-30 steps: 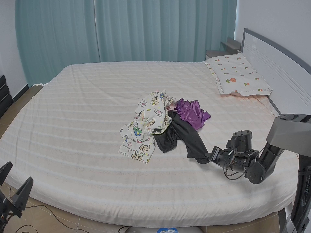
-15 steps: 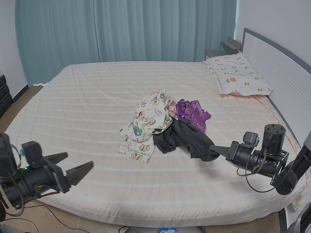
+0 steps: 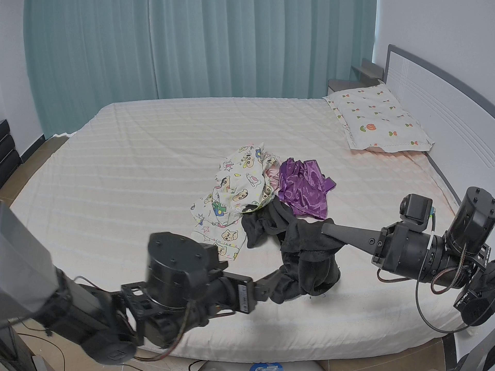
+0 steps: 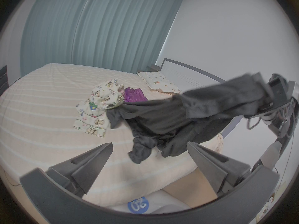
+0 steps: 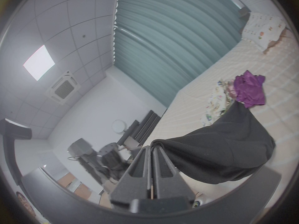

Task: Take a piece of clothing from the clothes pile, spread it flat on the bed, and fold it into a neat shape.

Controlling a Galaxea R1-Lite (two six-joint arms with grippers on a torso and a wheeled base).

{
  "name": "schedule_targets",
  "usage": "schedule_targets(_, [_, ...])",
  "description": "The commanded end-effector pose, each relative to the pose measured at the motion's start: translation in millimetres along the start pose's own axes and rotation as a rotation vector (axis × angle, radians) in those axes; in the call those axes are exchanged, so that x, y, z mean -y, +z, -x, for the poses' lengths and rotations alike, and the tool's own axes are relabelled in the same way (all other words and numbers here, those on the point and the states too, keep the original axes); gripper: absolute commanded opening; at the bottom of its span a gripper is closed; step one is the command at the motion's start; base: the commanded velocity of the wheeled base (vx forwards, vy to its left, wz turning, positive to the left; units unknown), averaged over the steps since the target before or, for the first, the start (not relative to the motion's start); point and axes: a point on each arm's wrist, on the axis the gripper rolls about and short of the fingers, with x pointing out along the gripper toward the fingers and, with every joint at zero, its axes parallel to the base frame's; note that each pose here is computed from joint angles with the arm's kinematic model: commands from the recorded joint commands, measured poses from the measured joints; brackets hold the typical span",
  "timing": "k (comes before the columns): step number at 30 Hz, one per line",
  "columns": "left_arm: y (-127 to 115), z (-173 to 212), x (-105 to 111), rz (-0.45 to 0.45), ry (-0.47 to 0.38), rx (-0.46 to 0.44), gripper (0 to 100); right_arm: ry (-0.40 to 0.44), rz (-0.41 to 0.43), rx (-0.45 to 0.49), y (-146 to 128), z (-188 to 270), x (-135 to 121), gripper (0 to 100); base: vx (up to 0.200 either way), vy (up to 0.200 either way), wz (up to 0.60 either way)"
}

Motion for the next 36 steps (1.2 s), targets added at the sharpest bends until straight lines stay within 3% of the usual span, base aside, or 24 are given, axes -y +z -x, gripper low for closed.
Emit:
schedule_targets(1, [-20.3,-34.8,5.7,-0.007,0.011,-0.035,100,0.066,0.013,-0.010,-1.6,-2.3,-14.7,0,0.000,0.000,0.00])
schedule_targets(8, [-17.0,-55.3,-2.9,0.004,0.064,-0.002,100,0.080,0.018,-0.015,-3.7,-0.4,-18.6,0,0.000,0.000,0.00])
schedule_targets(10, [-12.5,-67.7,-10.9,0.014,0.121,0.030,100,0.097,0.029,0.004,-0.1,4.3,-24.2,0,0.000,0.000,0.00])
schedule_targets(21, [-1.6,-98.3,-45.2,0.045,0.202,0.059,100,0.118,0.042,0.028,3.9,15.9,-34.2,0,0.000,0.000,0.00])
schedule_targets(30, [-1.9,-111.4,-46.2,0.051,0.125,0.036,100,0.127,0.030,-0.010,-4.3,11.8,-34.7,0,0.000,0.000,0.00])
schedule_targets(36, [-0.8,-132.4,-60.5,0.064,0.102,0.003,100,0.170,0.040,-0.002,-2.8,8.6,-45.0,0,0.000,0.000,0.00])
